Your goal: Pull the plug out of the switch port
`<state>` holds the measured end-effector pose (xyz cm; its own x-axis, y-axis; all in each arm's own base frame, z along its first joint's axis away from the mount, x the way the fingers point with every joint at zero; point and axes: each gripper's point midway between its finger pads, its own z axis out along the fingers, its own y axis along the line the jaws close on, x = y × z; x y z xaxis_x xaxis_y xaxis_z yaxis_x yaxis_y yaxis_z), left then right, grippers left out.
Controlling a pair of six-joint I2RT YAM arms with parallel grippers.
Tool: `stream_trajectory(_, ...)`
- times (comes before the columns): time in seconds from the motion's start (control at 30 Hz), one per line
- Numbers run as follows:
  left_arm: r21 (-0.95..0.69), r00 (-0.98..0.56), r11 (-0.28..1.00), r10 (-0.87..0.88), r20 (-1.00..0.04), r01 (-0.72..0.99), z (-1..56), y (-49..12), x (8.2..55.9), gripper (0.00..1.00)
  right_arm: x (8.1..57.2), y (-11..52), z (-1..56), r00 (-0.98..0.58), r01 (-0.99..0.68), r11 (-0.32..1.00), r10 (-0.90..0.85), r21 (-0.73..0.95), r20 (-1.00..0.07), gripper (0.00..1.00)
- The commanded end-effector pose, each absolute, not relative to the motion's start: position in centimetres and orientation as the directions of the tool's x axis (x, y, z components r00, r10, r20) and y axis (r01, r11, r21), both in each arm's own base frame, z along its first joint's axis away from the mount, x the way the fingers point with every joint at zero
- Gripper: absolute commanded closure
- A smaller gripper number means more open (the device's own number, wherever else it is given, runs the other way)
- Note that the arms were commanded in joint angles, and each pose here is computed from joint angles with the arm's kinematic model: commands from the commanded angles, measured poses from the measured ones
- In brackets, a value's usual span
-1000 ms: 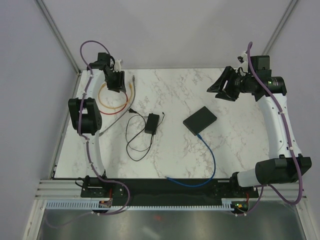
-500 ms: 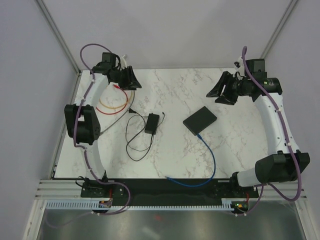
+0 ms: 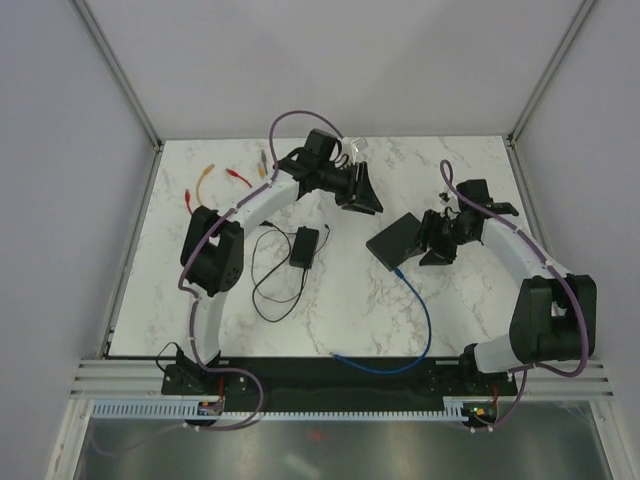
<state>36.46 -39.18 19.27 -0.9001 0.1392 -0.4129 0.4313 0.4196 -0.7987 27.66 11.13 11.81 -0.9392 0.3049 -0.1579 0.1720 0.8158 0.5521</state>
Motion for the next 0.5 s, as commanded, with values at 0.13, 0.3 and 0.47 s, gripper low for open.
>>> stream_trajectory(0.13, -0.903, -0.941, 0.283, 0.199, -0.274, 0.323, 17.1, -44.5, 34.0, 0.57, 28.1, 11.9, 7.0, -0.955, 0.085, 0.804, 0.234, 0.588, -0.182, 0.48)
stream_trajectory(0.3, -0.926, -0.943, 0.245, 0.245, -0.226, 0.286, 15.9, -46.8, 32.8, 0.57, 28.6, 12.1, 5.7, -0.964, 0.079, 0.797, 0.215, 0.599, -0.159, 0.47)
stream_trajectory(0.47, -0.938, -0.956, 0.268, 0.254, -0.15, 0.218, 13.6, -47.7, 32.6, 0.58, 29.4, 12.6, 4.7, -0.965, 0.073, 0.779, 0.213, 0.622, -0.154, 0.43)
